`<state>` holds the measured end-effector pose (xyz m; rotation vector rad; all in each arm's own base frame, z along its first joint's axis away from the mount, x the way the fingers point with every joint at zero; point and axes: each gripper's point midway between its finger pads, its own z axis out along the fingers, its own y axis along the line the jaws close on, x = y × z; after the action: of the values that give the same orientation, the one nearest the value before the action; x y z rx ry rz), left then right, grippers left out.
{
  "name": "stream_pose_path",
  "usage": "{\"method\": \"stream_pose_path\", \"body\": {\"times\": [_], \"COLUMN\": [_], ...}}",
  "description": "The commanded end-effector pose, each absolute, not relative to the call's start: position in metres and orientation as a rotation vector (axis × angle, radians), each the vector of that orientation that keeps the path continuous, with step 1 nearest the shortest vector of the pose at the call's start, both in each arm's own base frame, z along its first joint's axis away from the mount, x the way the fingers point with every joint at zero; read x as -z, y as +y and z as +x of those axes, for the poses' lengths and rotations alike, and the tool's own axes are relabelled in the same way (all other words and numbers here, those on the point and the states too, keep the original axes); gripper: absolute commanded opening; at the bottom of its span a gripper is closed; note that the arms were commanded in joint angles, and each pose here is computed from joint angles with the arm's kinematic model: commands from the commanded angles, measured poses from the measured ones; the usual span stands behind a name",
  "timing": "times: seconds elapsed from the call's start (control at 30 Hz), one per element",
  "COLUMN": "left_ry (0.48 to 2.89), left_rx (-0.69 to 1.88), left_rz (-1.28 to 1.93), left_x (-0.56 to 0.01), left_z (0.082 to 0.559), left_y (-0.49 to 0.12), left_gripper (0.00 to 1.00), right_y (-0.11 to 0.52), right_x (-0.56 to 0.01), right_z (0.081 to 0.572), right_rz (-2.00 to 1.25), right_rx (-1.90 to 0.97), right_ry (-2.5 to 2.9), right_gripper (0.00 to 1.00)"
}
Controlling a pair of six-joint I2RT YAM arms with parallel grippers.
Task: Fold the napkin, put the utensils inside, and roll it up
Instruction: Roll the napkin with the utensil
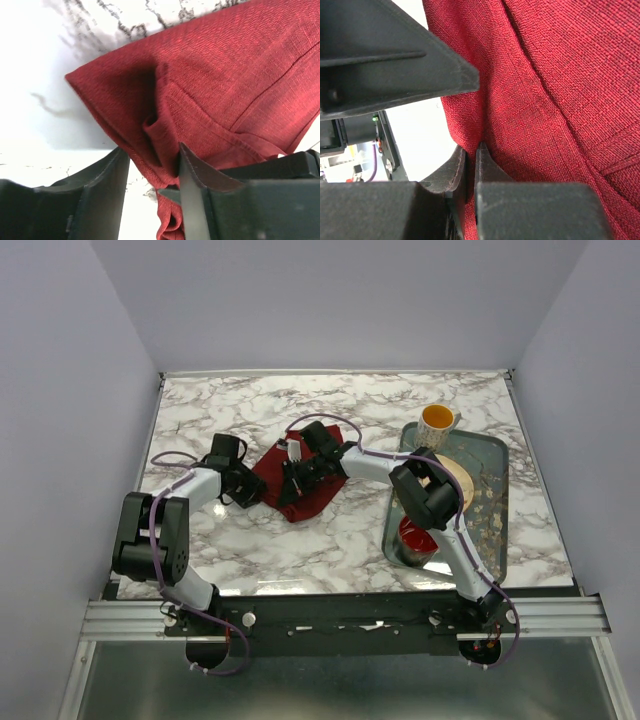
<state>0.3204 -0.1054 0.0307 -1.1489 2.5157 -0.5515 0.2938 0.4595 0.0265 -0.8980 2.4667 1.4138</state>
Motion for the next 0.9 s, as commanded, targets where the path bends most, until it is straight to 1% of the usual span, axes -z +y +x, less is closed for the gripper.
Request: {"method": "stream_pose_path", "body": {"times": [0.0, 0.1, 0.13, 0.2, 0.23, 0.3, 0.37, 0.4, 0.43, 0.53, 0.6, 0.63, 0.7, 0.73, 0.8, 0.83, 0.87], "left_ry": [2.504, 2.532, 2.553, 2.573, 2.593, 2.612, 2.640, 2.651, 2.665, 2.693, 2.710, 2.709, 2.712, 2.707, 2.711, 2.708, 2.705], "left_rx": [0.439, 0.386, 0.363, 0.367, 0.359, 0.342, 0.325, 0.348, 0.342, 0.301, 0.290, 0.291, 0.288, 0.295, 0.313, 0.317, 0.304], "left_rz": [-1.064, -0.997, -0.980, -0.947, -0.926, -0.882, -0.863, -0.866, -0.866, -0.820, -0.807, -0.816, -0.828, -0.835, -0.849, -0.842, -0.846], "left_x": [-0.028, -0.025, -0.021, -0.021, -0.019, -0.020, -0.017, -0.019, -0.017, -0.019, -0.021, -0.021, -0.020, -0.022, -0.023, -0.025, -0.025], "left_z": [0.333, 0.335, 0.332, 0.332, 0.330, 0.330, 0.326, 0.326, 0.324, 0.326, 0.325, 0.325, 0.322, 0.322, 0.319, 0.318, 0.317], "left_y": [-0.100, -0.100, -0.101, -0.106, -0.110, -0.114, -0.118, -0.123, -0.124, -0.127, -0.129, -0.130, -0.129, -0.130, -0.133, -0.135, -0.134], "left_gripper": [0.47, 0.41, 0.37, 0.34, 0.29, 0.25, 0.16, 0.09, 0.00, 0.00, 0.00, 0.00, 0.00, 0.00, 0.00, 0.00, 0.00], "right_y": [0.454, 0.453, 0.453, 0.451, 0.450, 0.448, 0.447, 0.446, 0.445, 0.444, 0.442, 0.443, 0.441, 0.441, 0.439, 0.439, 0.437], "right_x": [-0.018, -0.016, -0.015, -0.013, -0.013, -0.014, -0.015, -0.018, -0.018, -0.022, -0.022, -0.031, -0.036, -0.043, -0.057, -0.063, -0.074], "right_z": [0.295, 0.295, 0.295, 0.297, 0.297, 0.298, 0.298, 0.300, 0.299, 0.302, 0.303, 0.306, 0.306, 0.309, 0.311, 0.310, 0.309], "right_rz": [-0.945, -0.962, -0.968, -0.988, -0.993, -1.012, -1.040, -1.041, -1.055, -1.083, -1.103, -1.102, -1.101, -1.084, -1.053, -1.042, -1.026], "right_rx": [-1.313, -1.288, -1.276, -1.230, -1.218, -1.194, -1.163, -1.131, -1.111, -1.024, -0.945, -0.925, -0.863, -0.847, -0.828, -0.830, -0.838], "right_ry": [2.457, 2.448, 2.444, 2.435, 2.432, 2.417, 2.401, 2.399, 2.397, 2.377, 2.377, 2.363, 2.374, 2.368, 2.369, 2.363, 2.352], "right_gripper": [0.01, 0.01, 0.01, 0.01, 0.01, 0.01, 0.01, 0.02, 0.03, 0.11, 0.14, 0.21, 0.27, 0.33, 0.39, 0.46, 0.48]}}
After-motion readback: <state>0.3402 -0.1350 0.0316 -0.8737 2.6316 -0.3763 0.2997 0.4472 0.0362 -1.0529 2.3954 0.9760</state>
